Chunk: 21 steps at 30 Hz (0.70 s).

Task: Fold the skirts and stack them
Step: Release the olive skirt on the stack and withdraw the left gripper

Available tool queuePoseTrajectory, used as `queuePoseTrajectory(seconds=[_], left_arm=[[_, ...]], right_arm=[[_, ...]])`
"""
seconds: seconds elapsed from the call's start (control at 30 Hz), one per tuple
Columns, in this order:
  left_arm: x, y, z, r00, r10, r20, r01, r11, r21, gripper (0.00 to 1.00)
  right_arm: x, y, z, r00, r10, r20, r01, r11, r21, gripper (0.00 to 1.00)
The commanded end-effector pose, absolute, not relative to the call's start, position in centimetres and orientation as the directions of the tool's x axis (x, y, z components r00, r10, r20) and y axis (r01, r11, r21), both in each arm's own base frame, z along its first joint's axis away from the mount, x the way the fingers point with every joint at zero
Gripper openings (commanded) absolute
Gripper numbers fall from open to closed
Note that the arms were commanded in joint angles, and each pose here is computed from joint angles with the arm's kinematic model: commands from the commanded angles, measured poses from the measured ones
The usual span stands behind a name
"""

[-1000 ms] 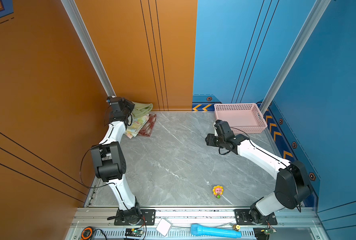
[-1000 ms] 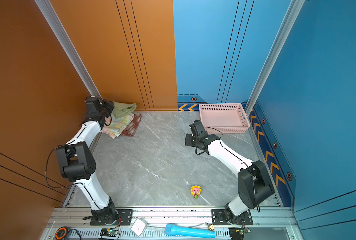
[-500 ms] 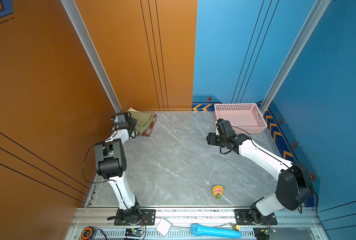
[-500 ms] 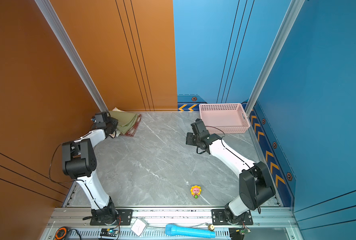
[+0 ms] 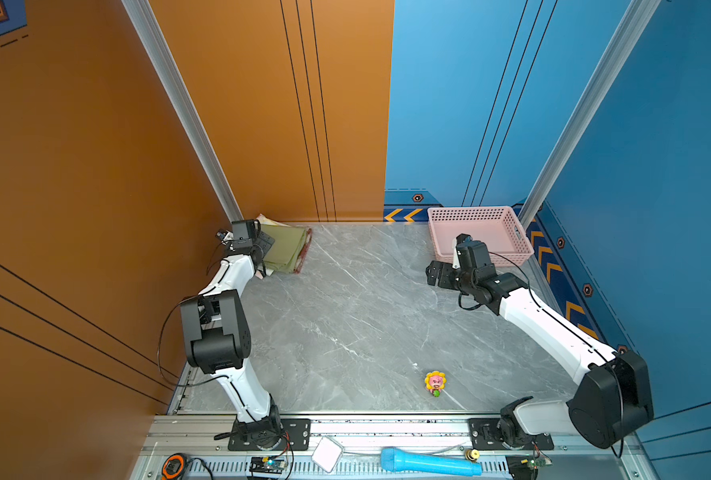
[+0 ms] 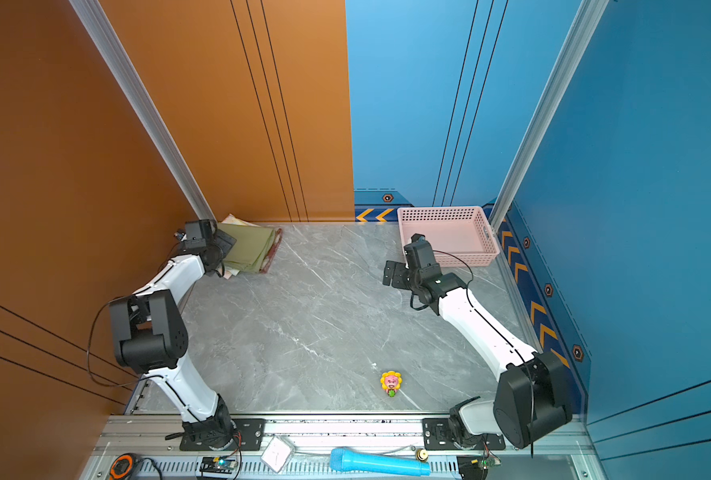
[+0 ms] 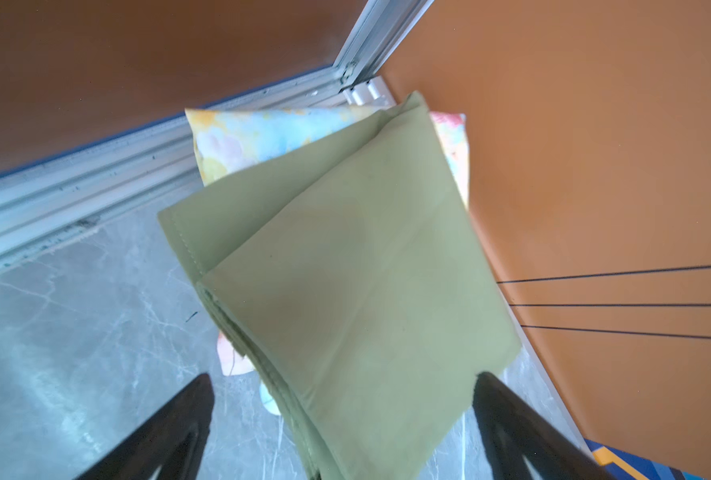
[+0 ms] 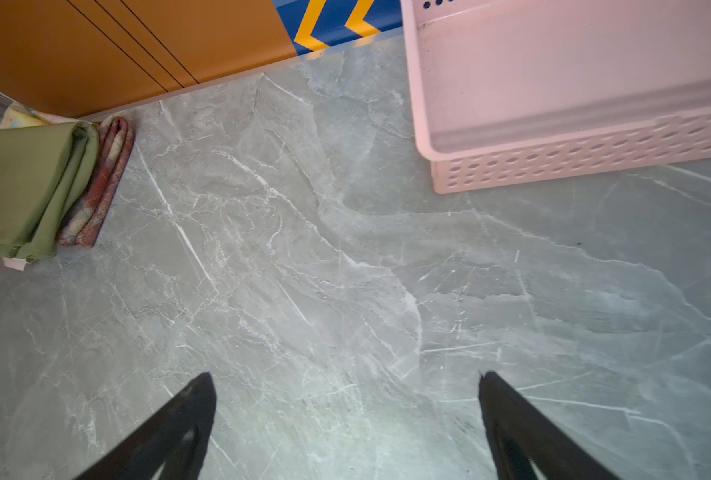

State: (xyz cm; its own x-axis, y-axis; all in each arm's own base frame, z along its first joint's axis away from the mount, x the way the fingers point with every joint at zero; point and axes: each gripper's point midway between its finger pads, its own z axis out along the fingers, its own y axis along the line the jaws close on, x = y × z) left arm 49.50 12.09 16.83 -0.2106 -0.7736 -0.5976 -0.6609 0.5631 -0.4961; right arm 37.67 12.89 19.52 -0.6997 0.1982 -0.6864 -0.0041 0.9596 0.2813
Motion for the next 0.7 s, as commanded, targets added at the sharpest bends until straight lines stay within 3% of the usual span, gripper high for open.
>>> queuePoseTrajectory(seconds=[0.0, 0.37, 0.67], left_arm=[[48.3, 12.1, 19.8, -0.233, -0.665, -0.709, -0.618, 0.664, -0.420, 0.98], [42.4, 5.7, 23.1, -0.318, -0.311, -0.896, -0.343, 0.918, -0.198, 0.98], [36.3, 6.0, 19.4, -0.303, -0.174, -0.937, -0.378, 0.924, -0.049, 0.98]], right_arm=[[37.6, 9.3, 20.0, -0.655, 0.201, -0.729, 0.036, 0.971, 0.236, 1.00], [36.4, -2.6, 18.3, -0.466, 0.346, -0.814, 0.292, 0.929, 0.227, 1.00], [36.0, -7.9, 14.8, -0.380, 0.360, -0.852, 0.442, 0.880, 0.174, 1.00]])
